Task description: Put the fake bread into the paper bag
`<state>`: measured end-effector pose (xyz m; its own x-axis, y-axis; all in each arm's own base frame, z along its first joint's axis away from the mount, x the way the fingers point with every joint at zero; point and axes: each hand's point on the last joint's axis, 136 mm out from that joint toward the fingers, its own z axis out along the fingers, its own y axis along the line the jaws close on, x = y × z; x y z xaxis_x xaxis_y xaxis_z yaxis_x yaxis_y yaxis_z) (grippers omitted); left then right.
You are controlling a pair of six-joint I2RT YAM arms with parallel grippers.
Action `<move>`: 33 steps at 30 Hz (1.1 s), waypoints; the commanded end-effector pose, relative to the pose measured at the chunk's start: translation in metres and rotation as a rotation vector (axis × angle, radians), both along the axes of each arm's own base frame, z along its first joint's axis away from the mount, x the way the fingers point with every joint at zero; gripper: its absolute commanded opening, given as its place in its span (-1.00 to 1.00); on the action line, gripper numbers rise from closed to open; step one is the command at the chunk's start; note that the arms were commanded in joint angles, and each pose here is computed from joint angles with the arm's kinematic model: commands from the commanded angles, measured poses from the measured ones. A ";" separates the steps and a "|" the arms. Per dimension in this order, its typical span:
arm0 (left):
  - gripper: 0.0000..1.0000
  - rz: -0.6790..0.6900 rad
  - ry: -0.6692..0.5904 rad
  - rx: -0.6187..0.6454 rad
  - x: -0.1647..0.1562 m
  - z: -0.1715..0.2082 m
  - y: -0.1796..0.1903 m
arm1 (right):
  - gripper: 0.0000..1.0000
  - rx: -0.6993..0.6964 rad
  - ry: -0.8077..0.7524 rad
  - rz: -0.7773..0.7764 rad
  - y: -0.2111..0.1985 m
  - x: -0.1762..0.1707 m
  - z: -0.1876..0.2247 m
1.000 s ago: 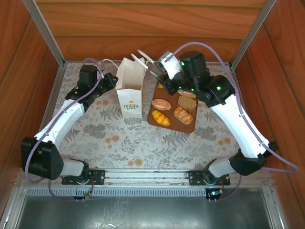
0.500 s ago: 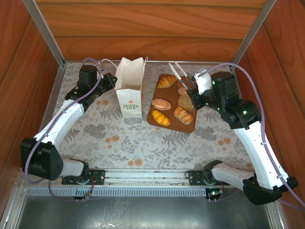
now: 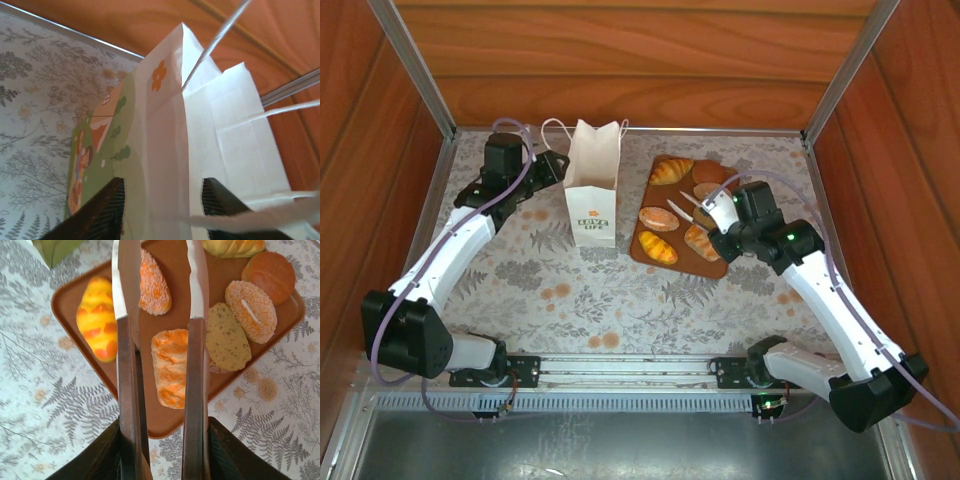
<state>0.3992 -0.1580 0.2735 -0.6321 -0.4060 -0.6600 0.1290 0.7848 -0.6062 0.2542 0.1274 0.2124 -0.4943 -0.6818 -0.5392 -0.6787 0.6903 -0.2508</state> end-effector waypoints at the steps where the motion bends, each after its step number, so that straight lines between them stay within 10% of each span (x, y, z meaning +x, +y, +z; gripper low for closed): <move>1: 0.13 -0.003 -0.070 0.007 -0.004 0.029 0.005 | -0.14 -0.083 -0.057 0.060 -0.002 0.015 -0.005; 18: 0.89 0.062 -0.145 0.104 -0.028 0.030 0.033 | 0.01 -0.188 -0.019 0.195 0.016 0.044 -0.043; 33: 0.92 0.080 -0.168 0.143 -0.034 0.036 0.042 | 0.09 -0.149 0.084 0.169 0.028 0.067 -0.066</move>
<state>0.3666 -0.1210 0.3039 -0.4934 -0.3552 -0.7940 0.1556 0.8621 -0.4823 0.3107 0.1478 0.1365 -0.4044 -0.8510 -0.3351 -0.8139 0.5020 -0.2924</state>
